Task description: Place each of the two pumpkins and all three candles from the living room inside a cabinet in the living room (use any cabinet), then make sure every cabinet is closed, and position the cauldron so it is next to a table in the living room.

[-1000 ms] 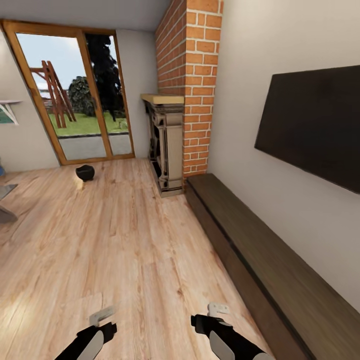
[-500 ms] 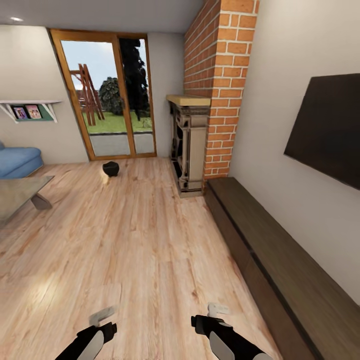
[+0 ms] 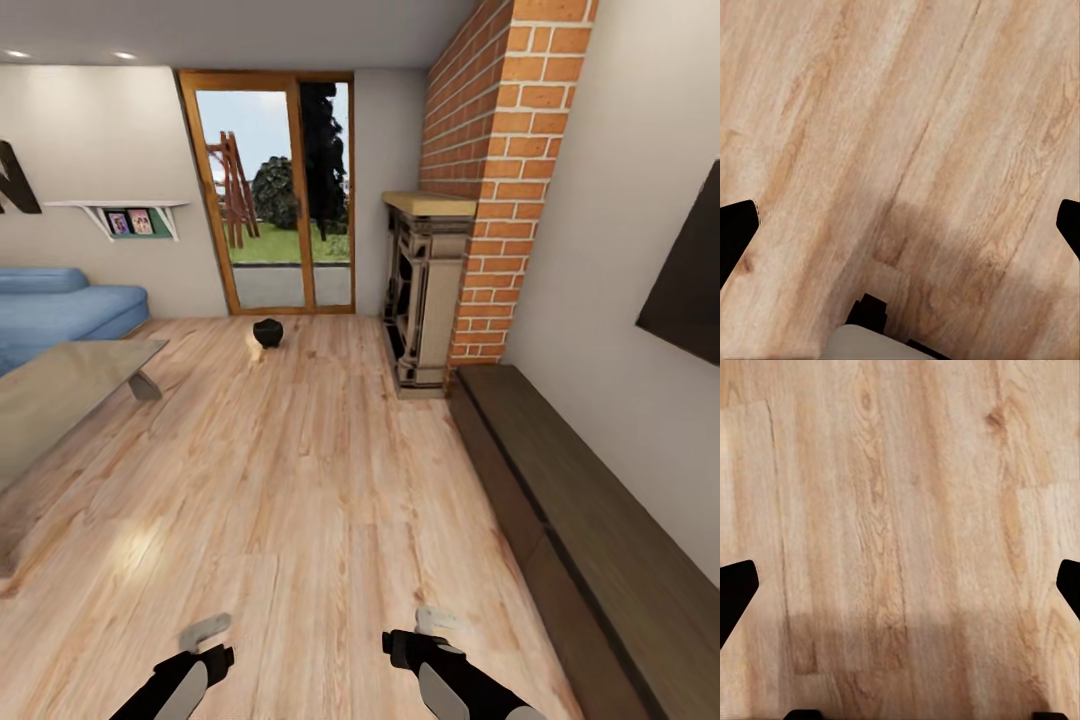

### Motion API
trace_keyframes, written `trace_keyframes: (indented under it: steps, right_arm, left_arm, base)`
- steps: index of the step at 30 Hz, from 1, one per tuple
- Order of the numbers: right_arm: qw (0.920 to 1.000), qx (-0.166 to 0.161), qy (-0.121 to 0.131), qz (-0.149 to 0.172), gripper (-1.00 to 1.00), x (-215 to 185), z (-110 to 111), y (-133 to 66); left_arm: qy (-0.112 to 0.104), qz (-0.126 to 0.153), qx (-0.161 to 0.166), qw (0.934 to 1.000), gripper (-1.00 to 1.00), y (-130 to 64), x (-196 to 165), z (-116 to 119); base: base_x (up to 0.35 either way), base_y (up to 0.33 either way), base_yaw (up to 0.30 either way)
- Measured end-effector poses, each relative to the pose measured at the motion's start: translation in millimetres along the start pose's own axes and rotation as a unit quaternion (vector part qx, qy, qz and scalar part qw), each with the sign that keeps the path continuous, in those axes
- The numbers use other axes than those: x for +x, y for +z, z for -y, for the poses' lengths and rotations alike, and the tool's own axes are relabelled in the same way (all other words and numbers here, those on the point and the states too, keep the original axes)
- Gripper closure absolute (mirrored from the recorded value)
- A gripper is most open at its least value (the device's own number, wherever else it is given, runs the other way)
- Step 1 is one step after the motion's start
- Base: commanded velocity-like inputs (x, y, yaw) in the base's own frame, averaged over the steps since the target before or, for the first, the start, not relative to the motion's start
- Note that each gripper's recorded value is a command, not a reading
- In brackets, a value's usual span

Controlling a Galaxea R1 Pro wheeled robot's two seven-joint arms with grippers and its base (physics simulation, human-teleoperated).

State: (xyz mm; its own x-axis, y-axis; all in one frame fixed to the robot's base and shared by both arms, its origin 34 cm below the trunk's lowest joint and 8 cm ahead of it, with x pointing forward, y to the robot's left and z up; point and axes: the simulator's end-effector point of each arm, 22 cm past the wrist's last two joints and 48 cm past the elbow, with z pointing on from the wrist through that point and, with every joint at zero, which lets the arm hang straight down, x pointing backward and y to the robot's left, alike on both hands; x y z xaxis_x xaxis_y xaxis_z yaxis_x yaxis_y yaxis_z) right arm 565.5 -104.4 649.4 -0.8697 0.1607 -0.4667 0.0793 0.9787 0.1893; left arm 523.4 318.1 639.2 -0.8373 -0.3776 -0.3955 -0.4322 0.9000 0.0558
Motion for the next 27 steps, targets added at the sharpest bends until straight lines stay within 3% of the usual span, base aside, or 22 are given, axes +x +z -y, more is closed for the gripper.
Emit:
trace_keyframes:
  steps: [20,27]
  right_arm:
    - [1.0000,-0.001,0.000,0.000,-1.00,-4,-2,-13.4]
    - [1.0000,0.000,0.001,0.000,-1.00,-5,2,-13.5]
  left_arm:
    - [0.000,0.010,0.004,0.9999,-1.00,-14.2,-6,2]
    - [0.000,0.021,0.003,0.9998,-1.00,-14.3,-11,0]
  base:
    - [0.001,0.000,0.289]
    - [0.217,0.000,0.070]
